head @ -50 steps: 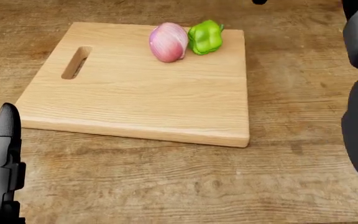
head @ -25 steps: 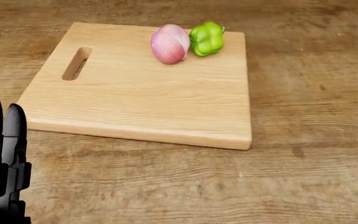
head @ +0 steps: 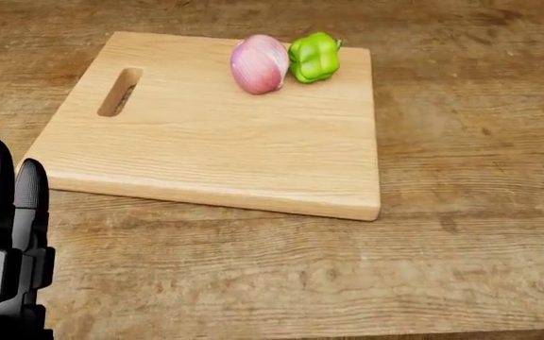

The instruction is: Place the avocado, onion, tomato and bell pepper on the cutting board.

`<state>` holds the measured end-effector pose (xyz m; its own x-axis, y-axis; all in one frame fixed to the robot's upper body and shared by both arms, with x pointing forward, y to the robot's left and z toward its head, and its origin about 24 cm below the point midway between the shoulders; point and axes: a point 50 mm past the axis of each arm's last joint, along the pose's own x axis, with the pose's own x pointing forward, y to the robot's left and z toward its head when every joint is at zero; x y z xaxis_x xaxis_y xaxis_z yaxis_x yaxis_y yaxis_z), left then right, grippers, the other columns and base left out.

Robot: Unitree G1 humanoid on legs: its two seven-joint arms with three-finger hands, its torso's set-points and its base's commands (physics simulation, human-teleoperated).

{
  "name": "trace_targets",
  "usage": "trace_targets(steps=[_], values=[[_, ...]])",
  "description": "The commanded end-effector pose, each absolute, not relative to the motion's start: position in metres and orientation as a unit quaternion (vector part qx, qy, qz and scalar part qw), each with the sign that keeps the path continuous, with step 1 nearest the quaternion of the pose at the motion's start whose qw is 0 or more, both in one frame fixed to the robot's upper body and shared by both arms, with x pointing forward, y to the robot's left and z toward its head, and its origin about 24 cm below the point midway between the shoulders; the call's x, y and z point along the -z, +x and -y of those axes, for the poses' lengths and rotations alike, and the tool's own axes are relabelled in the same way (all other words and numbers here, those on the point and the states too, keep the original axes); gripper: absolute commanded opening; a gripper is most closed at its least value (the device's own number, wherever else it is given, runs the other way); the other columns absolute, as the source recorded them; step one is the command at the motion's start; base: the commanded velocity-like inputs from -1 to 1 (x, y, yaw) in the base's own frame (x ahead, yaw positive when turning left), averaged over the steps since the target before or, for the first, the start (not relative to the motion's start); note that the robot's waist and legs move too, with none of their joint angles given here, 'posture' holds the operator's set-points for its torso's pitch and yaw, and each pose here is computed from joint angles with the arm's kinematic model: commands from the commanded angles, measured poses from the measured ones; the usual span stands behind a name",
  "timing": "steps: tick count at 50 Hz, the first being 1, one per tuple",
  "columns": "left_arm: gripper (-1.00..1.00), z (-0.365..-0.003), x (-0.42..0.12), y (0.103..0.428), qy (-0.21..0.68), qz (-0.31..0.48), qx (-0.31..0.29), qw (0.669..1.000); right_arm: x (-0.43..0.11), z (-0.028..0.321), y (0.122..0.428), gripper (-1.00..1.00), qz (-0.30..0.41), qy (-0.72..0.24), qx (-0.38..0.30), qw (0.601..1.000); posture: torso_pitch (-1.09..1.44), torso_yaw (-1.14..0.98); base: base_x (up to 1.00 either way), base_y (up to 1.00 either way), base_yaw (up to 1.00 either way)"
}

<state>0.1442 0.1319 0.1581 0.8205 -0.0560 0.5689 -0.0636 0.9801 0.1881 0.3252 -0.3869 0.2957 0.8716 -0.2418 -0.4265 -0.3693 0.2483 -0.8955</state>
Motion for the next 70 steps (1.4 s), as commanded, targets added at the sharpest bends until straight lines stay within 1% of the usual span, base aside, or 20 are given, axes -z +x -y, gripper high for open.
trace_targets(steps=[1,15,25,32,33,34,36,43,49,51,54,57,58,60,65,70], values=[[1.00,-0.132,-0.169,0.139,0.095,0.332,-0.004,0.938,-0.316,0.385,0.323,1.00,-0.213,-0.624,-0.016,0.752,0.00,0.00,0.00,0.00,0.00],[1.00,-0.132,-0.168,0.139,0.095,0.332,-0.004,0.939,-0.301,0.372,0.336,1.00,-0.212,-0.622,-0.043,0.753,0.00,0.00,0.00,0.00,0.00],[1.00,-0.132,-0.169,0.140,0.094,0.331,-0.004,0.939,-0.267,0.372,0.342,1.00,-0.231,-0.616,-0.062,0.751,0.00,0.00,0.00,0.00,0.00],[1.00,-0.132,-0.168,0.141,0.093,0.330,-0.003,0.939,-0.247,0.377,0.339,1.00,-0.248,-0.606,-0.070,0.753,0.00,0.00,0.00,0.00,0.00],[1.00,-0.131,-0.168,0.141,0.093,0.330,-0.002,0.939,-0.244,0.378,0.338,0.68,-0.253,-0.605,-0.074,0.751,0.00,0.00,0.00,0.00,0.00],[1.00,-0.131,-0.168,0.141,0.093,0.329,-0.002,0.940,-0.240,0.379,0.337,-1.00,-0.263,-0.598,-0.086,0.752,0.00,0.00,0.00,0.00,0.00],[1.00,-0.131,-0.168,0.141,0.094,0.329,-0.002,0.939,-0.237,0.379,0.335,-1.00,-0.269,-0.603,-0.092,0.745,0.00,0.00,0.00,0.00,0.00],[1.00,-0.131,-0.167,0.141,0.096,0.329,0.000,0.940,-0.235,0.381,0.334,-1.00,-0.270,-0.602,-0.093,0.746,0.00,0.00,0.00,0.00,0.00],[1.00,-0.131,-0.167,0.140,0.096,0.329,0.000,0.939,-0.236,0.378,0.336,-1.00,-0.258,-0.600,-0.092,0.751,0.00,0.00,0.00,0.00,0.00],[1.00,-0.130,-0.167,0.140,0.096,0.329,0.000,0.939,-0.255,0.374,0.341,-1.00,-0.217,-0.594,-0.063,0.772,0.00,0.00,0.00,0.00,0.00],[1.00,-0.130,-0.167,0.140,0.097,0.329,0.000,0.939,-0.292,0.365,0.346,-1.00,-0.158,-0.588,-0.027,0.793,0.00,0.00,0.00,0.00,0.00],[1.00,-0.131,-0.167,0.140,0.096,0.330,-0.001,0.939,-0.331,0.351,0.350,-1.00,-0.099,-0.583,0.002,0.806,0.00,0.00,0.00,0.00,0.00],[1.00,-0.131,-0.167,0.140,0.096,0.330,-0.001,0.939,-0.339,0.347,0.351,-1.00,-0.090,-0.578,0.005,0.811,0.00,0.00,0.00,0.00,0.00],[1.00,-0.131,-0.167,0.140,0.095,0.330,-0.001,0.939,-0.358,0.335,0.353,-1.00,-0.051,-0.577,0.015,0.815,0.00,0.00,0.00,0.00,0.00],[1.00,-0.131,-0.167,0.140,0.095,0.330,-0.001,0.939,-0.390,0.313,0.353,-1.00,0.034,-0.585,0.032,0.810,0.00,0.00,0.00,0.00,0.00],[1.00,-0.131,-0.167,0.140,0.094,0.329,-0.002,0.940,-0.426,0.276,0.346,-1.00,0.131,-0.602,0.008,0.788,0.00,0.00,0.00,0.00,0.00]])
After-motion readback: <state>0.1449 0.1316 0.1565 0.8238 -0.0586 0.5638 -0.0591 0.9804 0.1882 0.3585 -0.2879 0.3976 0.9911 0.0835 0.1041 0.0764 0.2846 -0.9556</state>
